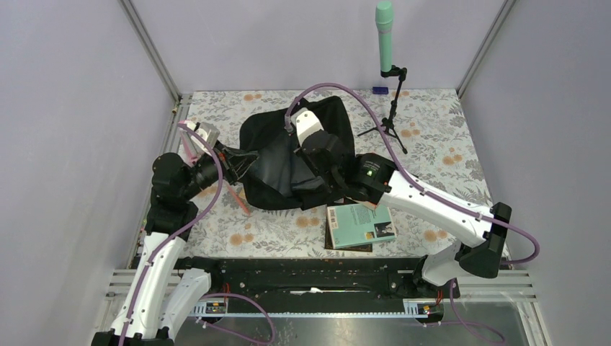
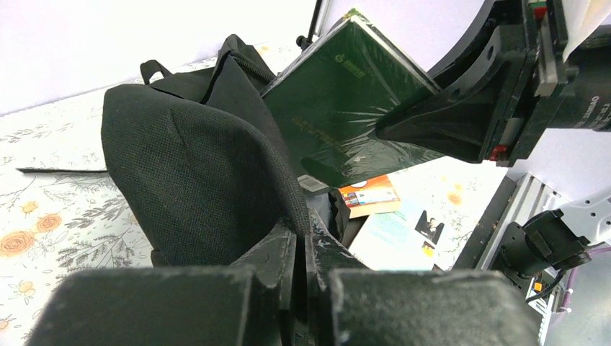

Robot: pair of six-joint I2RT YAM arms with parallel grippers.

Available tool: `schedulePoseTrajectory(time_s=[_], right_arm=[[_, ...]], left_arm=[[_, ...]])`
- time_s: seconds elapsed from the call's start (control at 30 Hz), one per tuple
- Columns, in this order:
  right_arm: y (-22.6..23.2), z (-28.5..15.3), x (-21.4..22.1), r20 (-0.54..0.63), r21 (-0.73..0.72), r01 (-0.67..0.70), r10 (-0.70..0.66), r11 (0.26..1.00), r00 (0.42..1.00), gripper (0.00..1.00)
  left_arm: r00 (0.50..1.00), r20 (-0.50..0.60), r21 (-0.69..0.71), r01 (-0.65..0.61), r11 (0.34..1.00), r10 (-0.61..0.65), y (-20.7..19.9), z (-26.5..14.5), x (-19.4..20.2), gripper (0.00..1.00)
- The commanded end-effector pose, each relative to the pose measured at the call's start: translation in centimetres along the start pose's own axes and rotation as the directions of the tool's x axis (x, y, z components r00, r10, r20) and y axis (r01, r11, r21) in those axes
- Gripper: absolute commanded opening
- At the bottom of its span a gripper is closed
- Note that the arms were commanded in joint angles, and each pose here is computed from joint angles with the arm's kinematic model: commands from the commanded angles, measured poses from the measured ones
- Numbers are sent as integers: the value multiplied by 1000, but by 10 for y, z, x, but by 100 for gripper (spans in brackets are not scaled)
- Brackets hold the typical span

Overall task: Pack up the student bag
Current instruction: Place the book in the student bag.

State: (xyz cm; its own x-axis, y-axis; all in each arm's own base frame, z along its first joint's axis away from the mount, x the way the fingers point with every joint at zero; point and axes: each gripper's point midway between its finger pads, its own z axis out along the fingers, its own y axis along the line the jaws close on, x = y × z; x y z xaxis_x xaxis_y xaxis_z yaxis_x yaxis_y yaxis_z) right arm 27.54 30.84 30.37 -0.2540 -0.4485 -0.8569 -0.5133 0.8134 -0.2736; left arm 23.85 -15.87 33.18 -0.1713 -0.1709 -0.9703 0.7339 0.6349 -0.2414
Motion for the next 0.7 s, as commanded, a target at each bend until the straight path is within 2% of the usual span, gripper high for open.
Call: schedulePoseTrajectory(time_s=[0.0,0.07,0.17,0.33,0.67], right_arm=[[-45,-6,-32,98,243,-84,62,966,993,0],[-37,-6,-32,105,207,-114,94,972,990,0],[-18,-9,-36,131,87,-244,232,966,964,0],[13,-21,-51,154,-127,-404,421,906,894,0],[47,-25,-81,224,-224,-452,497,864,839,0]], left_arm=[[992,88,59,-90,994,84,-16,-1,-28,0],[993,87,54,-85,995,80,-14,0,-27,0],[994,82,45,-75,996,71,-12,1,-27,0],[995,76,47,-71,996,67,-11,2,-25,0],[995,74,54,-70,996,66,-12,2,-24,0]])
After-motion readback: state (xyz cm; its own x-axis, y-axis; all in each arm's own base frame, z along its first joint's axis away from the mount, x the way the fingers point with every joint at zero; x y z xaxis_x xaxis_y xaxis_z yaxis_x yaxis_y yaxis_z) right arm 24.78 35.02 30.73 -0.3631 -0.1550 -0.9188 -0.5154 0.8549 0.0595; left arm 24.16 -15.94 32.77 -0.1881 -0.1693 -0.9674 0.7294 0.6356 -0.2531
